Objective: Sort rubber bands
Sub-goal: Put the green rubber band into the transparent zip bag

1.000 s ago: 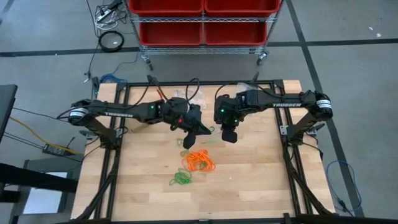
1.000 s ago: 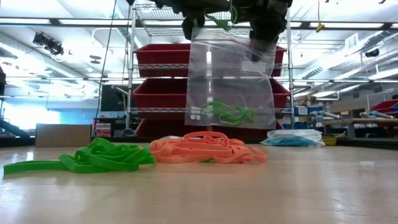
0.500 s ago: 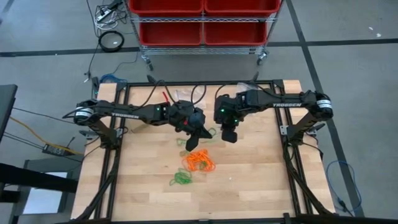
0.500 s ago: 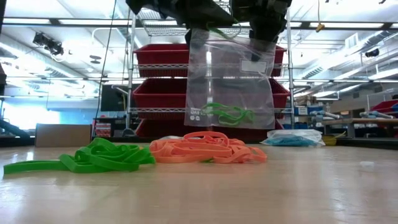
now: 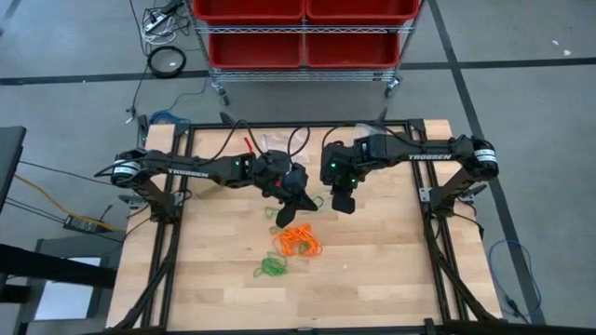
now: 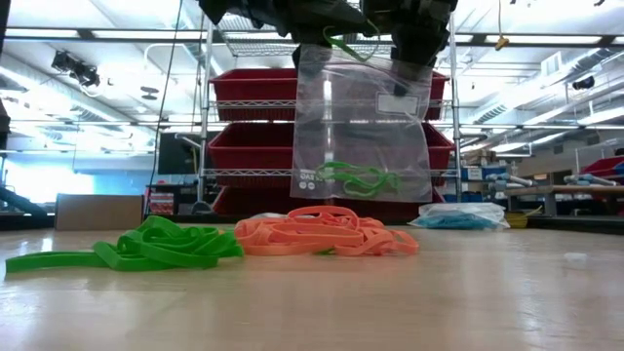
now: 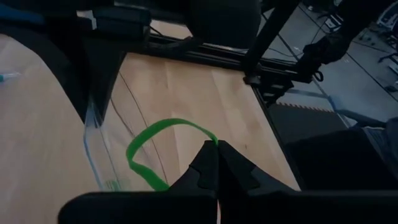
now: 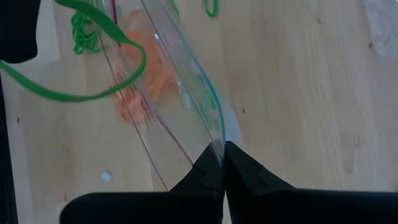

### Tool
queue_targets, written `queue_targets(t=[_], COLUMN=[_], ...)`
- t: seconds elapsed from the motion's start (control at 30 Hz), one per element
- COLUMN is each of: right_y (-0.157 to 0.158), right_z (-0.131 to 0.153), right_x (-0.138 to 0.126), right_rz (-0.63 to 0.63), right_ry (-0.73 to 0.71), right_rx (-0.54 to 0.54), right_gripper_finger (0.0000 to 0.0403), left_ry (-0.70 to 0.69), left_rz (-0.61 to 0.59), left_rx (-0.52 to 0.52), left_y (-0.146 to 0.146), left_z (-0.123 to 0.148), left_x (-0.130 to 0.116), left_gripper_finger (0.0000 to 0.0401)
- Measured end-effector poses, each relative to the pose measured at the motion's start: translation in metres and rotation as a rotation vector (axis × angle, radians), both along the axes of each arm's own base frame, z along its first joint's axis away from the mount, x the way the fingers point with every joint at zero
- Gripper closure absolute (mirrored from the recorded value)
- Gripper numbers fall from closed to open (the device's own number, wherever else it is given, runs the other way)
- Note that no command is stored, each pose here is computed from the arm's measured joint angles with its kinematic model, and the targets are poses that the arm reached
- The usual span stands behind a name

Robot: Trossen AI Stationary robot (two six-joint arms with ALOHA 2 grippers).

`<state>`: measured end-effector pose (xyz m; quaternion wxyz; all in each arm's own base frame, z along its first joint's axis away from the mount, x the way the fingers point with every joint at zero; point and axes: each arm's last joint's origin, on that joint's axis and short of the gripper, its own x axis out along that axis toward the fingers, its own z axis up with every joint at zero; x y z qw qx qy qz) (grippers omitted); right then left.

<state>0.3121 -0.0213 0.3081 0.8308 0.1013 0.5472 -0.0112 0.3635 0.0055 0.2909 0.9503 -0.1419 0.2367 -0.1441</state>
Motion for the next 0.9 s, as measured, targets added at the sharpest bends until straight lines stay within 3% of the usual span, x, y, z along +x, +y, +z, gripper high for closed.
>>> queue_targets(t=[0.17, 0.57, 0.9], right_y=[0.000, 0.000, 0.000], right_z=[0.000, 0.000, 0.000], right_x=[0.000, 0.000, 0.000], right_rz=[0.000, 0.000, 0.006], right_ry=[0.000, 0.000, -0.001], right_rx=[0.000, 0.000, -0.002], right_gripper_finger=[0.0403, 0.0403, 0.0403], left_ry=[0.001, 0.021, 0.142], left_rz=[0.009, 0.175, 0.155], left_rx=[0.004, 0.065, 0.061], left_y=[0.001, 0.023, 0.020], left_z=[0.000, 0.011, 0.012], left_x=[0.000, 0.001, -0.005], left_gripper_finger=[0.0398, 0.0386, 0.0385])
